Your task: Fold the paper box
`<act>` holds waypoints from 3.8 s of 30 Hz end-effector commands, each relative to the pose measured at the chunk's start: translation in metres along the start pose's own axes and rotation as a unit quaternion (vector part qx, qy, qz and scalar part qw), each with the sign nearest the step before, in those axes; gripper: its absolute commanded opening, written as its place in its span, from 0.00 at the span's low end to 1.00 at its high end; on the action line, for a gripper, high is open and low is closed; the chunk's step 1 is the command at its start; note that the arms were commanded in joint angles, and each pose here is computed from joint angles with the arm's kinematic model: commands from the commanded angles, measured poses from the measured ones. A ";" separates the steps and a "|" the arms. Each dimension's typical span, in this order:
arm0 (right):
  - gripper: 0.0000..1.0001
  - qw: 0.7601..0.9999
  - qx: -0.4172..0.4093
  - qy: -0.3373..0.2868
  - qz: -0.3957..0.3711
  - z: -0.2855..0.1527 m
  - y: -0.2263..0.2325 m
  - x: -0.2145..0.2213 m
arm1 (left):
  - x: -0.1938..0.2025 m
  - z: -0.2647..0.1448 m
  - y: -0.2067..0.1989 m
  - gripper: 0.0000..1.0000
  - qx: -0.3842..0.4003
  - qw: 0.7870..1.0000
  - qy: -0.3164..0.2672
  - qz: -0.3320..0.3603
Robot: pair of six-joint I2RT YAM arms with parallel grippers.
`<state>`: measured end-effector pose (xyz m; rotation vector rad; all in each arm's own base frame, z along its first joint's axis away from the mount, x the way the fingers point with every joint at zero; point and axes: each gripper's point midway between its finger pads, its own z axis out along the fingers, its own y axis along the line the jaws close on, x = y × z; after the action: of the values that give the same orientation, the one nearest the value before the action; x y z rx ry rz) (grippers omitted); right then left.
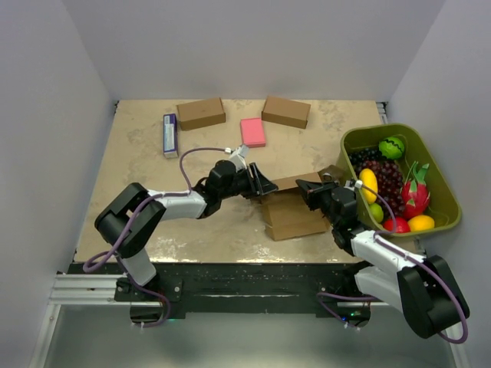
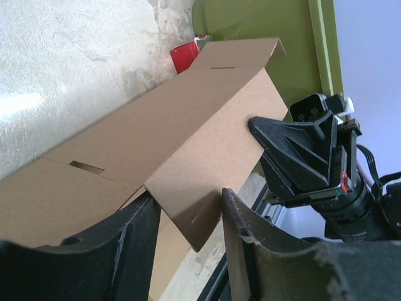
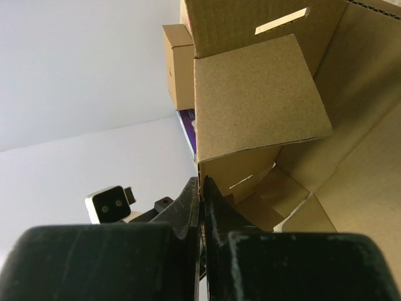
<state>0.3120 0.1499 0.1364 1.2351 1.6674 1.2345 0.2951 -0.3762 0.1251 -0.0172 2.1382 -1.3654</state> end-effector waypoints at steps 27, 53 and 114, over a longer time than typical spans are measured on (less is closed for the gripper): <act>0.00 0.999 0.016 -0.046 0.015 -0.005 -0.013 -0.018 | 0.009 -0.033 0.000 0.65 -0.046 0.981 -0.047 0.181; 0.00 0.999 0.016 -0.046 0.018 -0.010 -0.012 -0.018 | 0.005 -0.018 0.039 0.40 -0.114 0.965 -0.084 0.222; 0.00 0.999 0.009 -0.036 0.008 -0.009 -0.006 -0.015 | 0.000 0.001 0.078 0.25 -0.204 0.949 -0.080 0.227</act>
<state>0.3015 0.1459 0.1357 1.2513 1.6683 1.2259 0.3020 -0.3143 0.0297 0.2009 2.1777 -0.5294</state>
